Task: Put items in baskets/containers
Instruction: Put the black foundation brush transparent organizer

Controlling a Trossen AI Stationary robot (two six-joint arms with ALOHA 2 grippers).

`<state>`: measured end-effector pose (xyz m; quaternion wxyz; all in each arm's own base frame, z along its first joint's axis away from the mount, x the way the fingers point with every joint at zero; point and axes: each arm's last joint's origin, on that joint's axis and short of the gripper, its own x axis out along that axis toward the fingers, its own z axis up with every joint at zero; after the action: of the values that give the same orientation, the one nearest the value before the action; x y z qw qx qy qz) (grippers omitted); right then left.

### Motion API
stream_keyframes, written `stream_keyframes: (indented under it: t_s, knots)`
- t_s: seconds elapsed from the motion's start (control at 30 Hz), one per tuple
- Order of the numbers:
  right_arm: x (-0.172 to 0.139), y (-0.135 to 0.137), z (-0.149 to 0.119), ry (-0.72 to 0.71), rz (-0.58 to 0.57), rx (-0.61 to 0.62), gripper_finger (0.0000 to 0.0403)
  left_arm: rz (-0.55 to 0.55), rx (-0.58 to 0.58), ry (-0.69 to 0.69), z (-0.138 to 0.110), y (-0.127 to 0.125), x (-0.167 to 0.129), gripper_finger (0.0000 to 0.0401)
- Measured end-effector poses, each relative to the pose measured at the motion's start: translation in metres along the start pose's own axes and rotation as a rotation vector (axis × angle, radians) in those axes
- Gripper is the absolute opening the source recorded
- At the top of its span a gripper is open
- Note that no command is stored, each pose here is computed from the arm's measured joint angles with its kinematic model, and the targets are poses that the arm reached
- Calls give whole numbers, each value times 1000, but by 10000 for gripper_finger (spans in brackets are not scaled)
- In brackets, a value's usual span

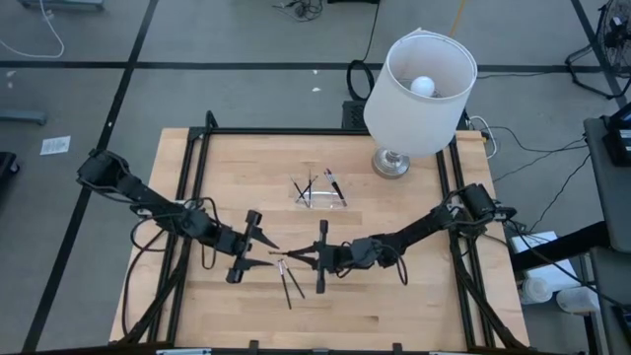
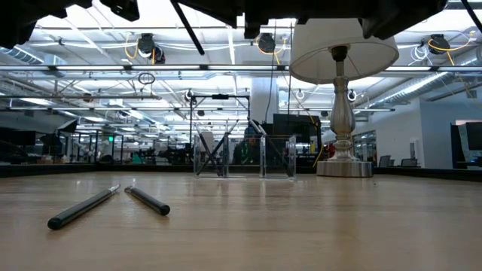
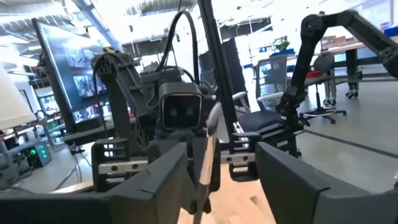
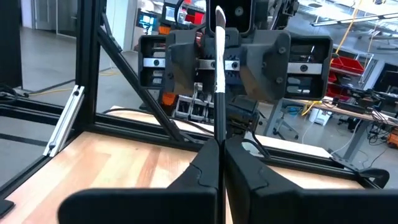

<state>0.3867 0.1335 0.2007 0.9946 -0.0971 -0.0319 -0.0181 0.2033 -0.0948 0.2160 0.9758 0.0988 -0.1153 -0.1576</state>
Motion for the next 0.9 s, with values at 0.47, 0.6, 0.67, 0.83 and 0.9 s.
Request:
stream_keyframes:
  t_s: [0.47, 0.6, 0.67, 0.83, 0.9]
  knots:
    - [2, -4, -1, 1, -11, 22, 0, 4, -2, -19, 2, 0, 0, 153]
    - [3, -7, -2, 8, -14, 31, 0, 7, -2, -18, 2, 1, 0, 153]
    - [3, -7, -2, 8, -15, 30, 0, 9, -2, -18, 2, 1, 0, 152]
    - [3, -7, -2, 9, -18, 30, 0, 24, -32, -15, 1, 5, 0, 152]
    - [3, -7, -2, 9, -18, 30, 0, 31, -48, -13, 0, 7, 1, 150]
